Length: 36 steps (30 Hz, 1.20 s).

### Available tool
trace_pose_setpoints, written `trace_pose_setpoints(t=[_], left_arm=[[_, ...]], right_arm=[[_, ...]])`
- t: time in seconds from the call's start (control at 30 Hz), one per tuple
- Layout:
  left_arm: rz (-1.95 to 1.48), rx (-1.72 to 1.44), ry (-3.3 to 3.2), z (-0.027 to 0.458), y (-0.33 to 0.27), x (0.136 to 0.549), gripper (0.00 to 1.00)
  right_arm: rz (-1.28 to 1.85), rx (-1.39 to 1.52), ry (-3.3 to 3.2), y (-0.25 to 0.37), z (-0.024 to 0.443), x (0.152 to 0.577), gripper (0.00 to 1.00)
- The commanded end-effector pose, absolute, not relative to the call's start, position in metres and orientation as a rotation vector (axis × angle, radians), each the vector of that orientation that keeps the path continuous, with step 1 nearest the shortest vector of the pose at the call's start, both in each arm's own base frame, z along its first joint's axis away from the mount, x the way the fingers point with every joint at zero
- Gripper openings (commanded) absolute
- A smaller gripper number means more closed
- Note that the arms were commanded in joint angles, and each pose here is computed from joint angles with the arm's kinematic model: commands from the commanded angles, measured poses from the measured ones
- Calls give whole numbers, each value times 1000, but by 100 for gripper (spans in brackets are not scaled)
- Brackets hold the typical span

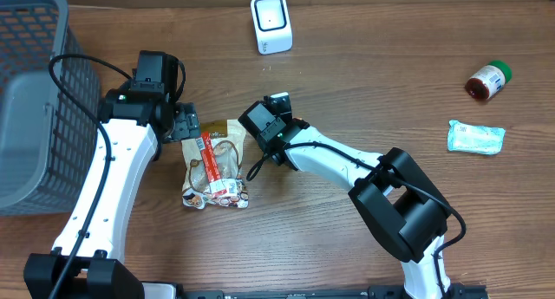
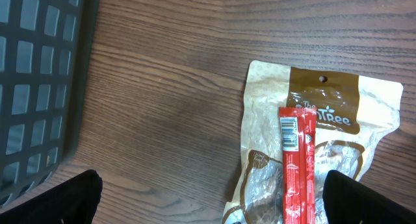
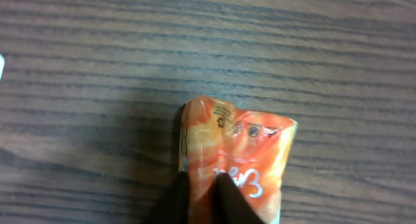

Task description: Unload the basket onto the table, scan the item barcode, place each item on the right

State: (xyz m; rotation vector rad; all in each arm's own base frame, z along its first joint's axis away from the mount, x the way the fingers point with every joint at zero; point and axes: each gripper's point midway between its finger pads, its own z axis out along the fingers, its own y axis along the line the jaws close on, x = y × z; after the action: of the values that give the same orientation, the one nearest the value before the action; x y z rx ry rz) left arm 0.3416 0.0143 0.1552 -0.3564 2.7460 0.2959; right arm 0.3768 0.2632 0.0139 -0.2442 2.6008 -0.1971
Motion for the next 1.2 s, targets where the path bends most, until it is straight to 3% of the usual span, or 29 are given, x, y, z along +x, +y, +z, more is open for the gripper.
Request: trace_pose_setpoints(t=[0.0, 0.33, 0.63, 0.97, 1.17], left_arm=[[305, -355, 2744, 155, 15, 343, 100], [305, -356, 2744, 155, 15, 343, 100], [305, -356, 2744, 155, 15, 343, 100], [305, -355, 2744, 155, 15, 343, 100], [305, -355, 2744, 155, 15, 343, 100]], right_arm=[[-171, -248, 2630, 264, 23, 371, 4], [423, -176, 2671, 279, 107, 371, 4], [1230, -152, 2696, 271, 129, 365, 4], [1401, -145, 2556, 255, 87, 358, 4], [1346, -122, 2501, 246, 65, 357, 4]])
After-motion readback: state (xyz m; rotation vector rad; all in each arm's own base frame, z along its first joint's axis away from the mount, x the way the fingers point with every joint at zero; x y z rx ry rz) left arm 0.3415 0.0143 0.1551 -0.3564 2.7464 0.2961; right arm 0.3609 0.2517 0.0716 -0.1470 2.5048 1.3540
